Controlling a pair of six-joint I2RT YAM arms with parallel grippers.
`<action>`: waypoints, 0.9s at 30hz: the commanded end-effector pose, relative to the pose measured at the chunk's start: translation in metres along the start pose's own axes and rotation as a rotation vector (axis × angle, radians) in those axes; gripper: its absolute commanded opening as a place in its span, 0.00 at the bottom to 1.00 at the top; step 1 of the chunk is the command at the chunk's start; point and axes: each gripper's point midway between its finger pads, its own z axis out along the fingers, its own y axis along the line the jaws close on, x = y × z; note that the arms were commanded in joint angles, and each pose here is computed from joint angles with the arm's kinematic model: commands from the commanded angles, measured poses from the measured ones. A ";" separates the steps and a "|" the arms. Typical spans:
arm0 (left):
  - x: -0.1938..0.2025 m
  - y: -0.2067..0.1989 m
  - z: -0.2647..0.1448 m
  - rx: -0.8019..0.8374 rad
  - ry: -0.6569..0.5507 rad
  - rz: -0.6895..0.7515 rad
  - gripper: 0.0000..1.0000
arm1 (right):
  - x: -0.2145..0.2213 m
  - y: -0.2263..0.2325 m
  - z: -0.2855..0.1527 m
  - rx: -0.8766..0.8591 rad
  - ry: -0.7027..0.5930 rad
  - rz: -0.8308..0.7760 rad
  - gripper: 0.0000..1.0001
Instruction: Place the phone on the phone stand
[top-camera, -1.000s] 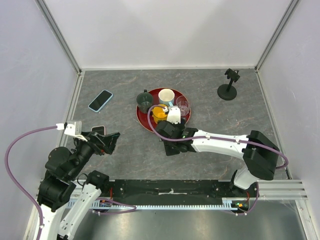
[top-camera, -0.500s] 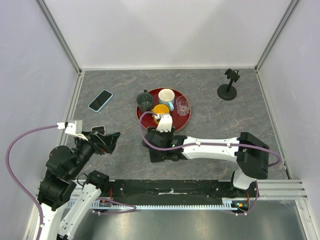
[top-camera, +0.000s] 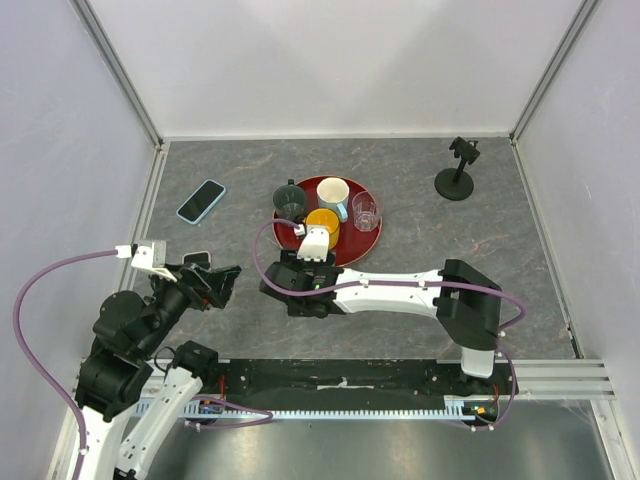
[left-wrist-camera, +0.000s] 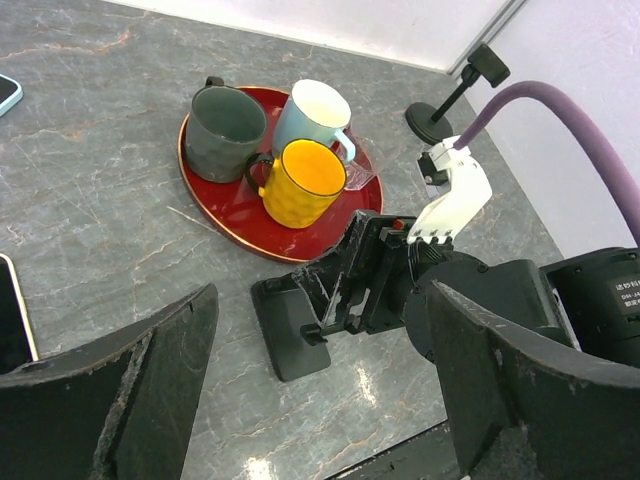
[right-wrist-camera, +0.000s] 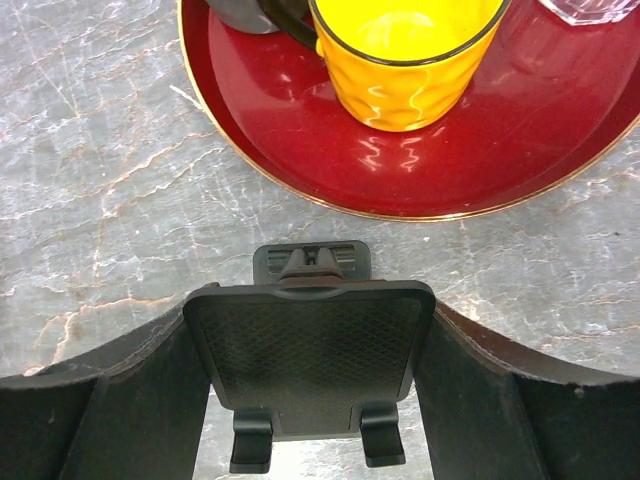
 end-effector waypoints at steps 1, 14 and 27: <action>-0.001 -0.005 -0.002 0.016 0.002 -0.029 0.90 | -0.018 -0.005 -0.002 0.061 -0.072 0.007 0.14; 0.002 -0.006 0.001 0.023 0.018 -0.039 0.89 | -0.015 0.005 0.002 0.068 -0.078 -0.069 0.47; 0.006 -0.007 0.006 0.012 0.059 -0.063 0.89 | -0.029 0.020 -0.017 -0.043 -0.033 -0.118 0.98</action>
